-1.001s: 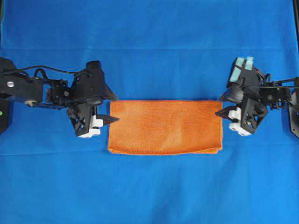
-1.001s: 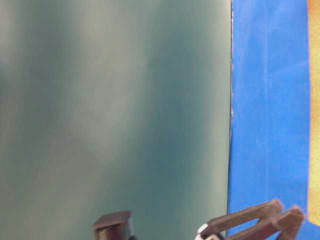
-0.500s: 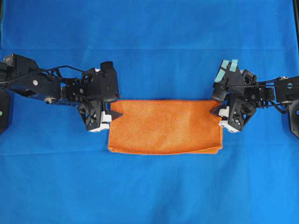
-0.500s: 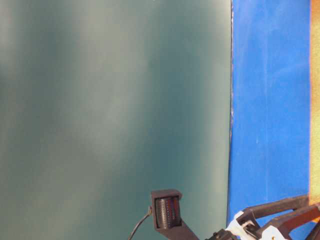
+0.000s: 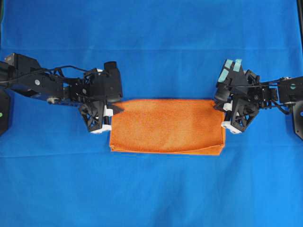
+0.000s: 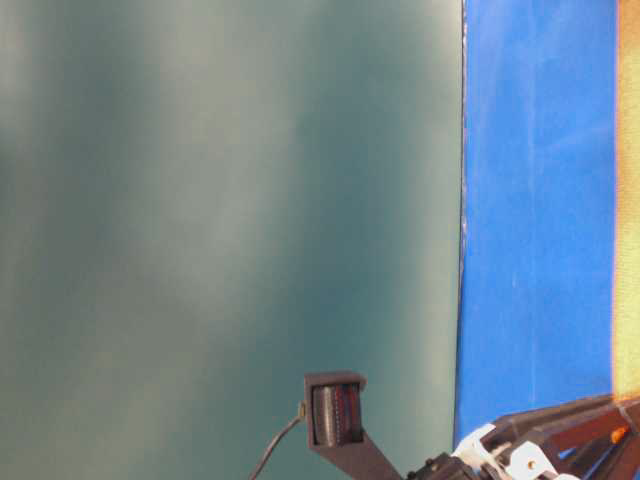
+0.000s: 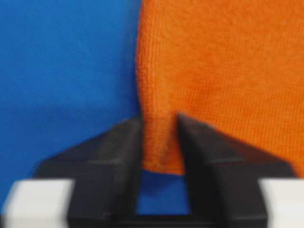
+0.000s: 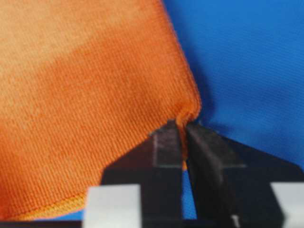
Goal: Fold the orange towel.
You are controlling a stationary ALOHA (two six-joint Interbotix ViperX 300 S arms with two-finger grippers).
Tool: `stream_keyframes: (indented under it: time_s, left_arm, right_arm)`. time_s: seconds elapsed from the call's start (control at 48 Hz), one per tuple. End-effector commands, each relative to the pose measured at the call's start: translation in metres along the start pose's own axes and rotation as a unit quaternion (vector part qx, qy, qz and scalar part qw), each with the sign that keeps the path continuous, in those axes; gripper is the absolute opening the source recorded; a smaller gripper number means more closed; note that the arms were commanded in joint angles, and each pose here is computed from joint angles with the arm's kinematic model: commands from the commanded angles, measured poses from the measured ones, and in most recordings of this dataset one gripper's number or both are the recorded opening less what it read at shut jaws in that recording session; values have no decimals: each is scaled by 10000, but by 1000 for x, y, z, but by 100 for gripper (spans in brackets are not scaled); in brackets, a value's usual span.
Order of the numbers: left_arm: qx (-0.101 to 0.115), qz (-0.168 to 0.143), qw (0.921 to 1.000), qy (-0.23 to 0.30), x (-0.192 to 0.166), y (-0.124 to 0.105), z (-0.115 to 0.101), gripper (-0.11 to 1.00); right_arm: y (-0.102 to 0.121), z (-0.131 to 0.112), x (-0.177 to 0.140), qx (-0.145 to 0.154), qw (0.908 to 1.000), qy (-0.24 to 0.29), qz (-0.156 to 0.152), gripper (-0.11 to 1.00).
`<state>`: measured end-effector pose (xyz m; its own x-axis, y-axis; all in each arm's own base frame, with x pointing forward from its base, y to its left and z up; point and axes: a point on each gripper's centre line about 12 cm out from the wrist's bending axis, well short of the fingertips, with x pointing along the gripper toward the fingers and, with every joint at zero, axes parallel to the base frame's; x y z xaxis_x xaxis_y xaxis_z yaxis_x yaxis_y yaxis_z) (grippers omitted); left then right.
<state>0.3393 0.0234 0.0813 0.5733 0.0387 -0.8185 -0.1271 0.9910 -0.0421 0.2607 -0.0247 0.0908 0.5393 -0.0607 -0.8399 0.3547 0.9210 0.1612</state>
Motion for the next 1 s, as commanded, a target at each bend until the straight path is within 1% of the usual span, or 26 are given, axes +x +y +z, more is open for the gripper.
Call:
stream_keyframes:
  time_s: [0.0,0.042,0.063,0.229,0.313,0.521,0.626,0.792,0.98]
  left_arm:
    - [-4,20,9998,175,0,2,-3,12]
    - [-4,20,9998,183,-1,2,-3,4]
    - [-4,20,9998,198,0,2,-3,2]
    - [20,14,9999,160,-4,1,5,2]
    - [20,4,10000,84,-13,0,15,2]
    - [2,-42,9997,-228,-61,-3,48,2]
    - [16,-77,9991,-410,-86,-6,59,2]
    - [18,-96,9978,-654,-107,-6,65,2]
    - [16,-110,9967,-799,-113,-7,67,2]
  right_arm:
    - [2,4,-2,-59,9999,-86,33,2]
    - [2,4,-3,-67,9999,-94,35,2]
    - [2,5,-3,-66,9999,-108,40,2]
    - [3,12,-13,-78,9996,-250,59,2]
    - [4,18,-24,-108,9993,-358,43,2]
    - [7,42,-70,-138,9969,-770,-41,2]
    - [7,47,-89,-129,9960,-882,-82,2]
    - [6,48,-108,-106,9942,-1064,-78,2]
    - [5,47,-110,-117,9937,-1111,-72,2]
